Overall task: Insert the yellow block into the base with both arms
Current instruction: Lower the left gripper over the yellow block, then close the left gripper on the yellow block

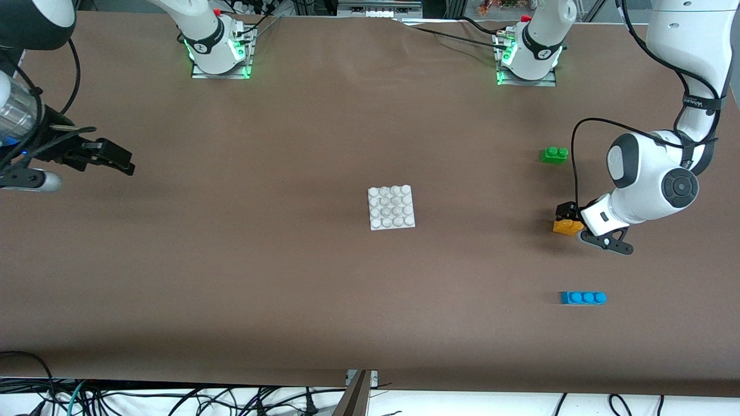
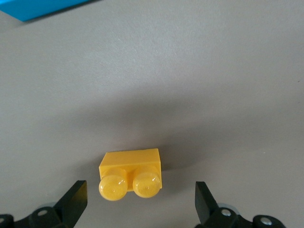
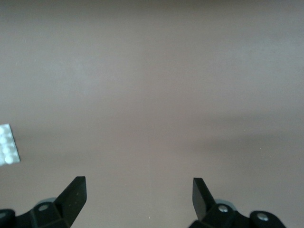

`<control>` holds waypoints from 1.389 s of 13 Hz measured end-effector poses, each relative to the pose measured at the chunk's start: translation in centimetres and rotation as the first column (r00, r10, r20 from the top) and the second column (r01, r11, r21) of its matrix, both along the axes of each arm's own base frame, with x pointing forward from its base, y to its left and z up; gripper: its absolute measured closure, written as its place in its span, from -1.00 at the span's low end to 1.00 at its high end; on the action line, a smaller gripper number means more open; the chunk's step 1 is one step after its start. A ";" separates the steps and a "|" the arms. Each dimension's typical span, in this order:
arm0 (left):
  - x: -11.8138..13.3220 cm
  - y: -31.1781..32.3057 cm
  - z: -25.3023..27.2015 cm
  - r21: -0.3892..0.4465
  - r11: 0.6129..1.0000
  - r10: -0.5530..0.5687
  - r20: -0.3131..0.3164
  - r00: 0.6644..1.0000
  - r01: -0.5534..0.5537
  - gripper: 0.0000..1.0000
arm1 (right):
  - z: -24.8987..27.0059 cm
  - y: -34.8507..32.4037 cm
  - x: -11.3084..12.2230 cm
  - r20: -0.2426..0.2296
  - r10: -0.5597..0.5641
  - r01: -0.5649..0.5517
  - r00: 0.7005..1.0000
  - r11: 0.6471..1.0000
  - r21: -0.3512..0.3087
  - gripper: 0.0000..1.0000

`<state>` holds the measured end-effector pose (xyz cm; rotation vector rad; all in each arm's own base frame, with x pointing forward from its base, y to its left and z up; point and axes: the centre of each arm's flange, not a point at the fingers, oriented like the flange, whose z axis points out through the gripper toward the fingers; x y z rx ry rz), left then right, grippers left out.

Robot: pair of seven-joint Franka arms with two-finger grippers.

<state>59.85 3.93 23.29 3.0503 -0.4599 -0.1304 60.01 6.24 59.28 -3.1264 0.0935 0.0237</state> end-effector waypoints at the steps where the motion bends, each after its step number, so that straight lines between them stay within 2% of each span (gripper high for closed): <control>1: -0.2 0.0 -0.4 -0.001 1.000 -0.006 -0.002 1.000 0.006 -1.00 | 0.2 0.6 -0.2 0.001 0.021 -0.021 1.000 1.000 -0.016 -0.98; 6: -0.4 0.5 -0.8 0.001 0.999 -0.051 0.022 0.998 0.051 -1.00 | 1.2 0.5 -0.8 0.010 0.029 -0.029 1.000 0.999 -0.024 -0.98; 11: -1.3 1.2 -2.6 0.005 0.999 -0.045 0.034 0.998 0.045 -1.00 | 1.2 0.0 -0.7 0.011 0.020 -0.020 1.000 1.000 -0.024 -0.98; 15: -1.7 1.3 -3.5 0.004 0.999 -0.038 0.024 0.999 0.037 -1.00 | 1.2 -4.2 -0.4 0.010 -0.051 0.051 0.999 0.998 -0.032 -0.98; 18: -1.8 1.3 -3.8 0.005 1.000 -0.021 0.018 1.000 0.021 -1.00 | 1.1 -5.0 -0.4 0.005 -0.063 0.064 0.998 0.997 -0.034 -0.98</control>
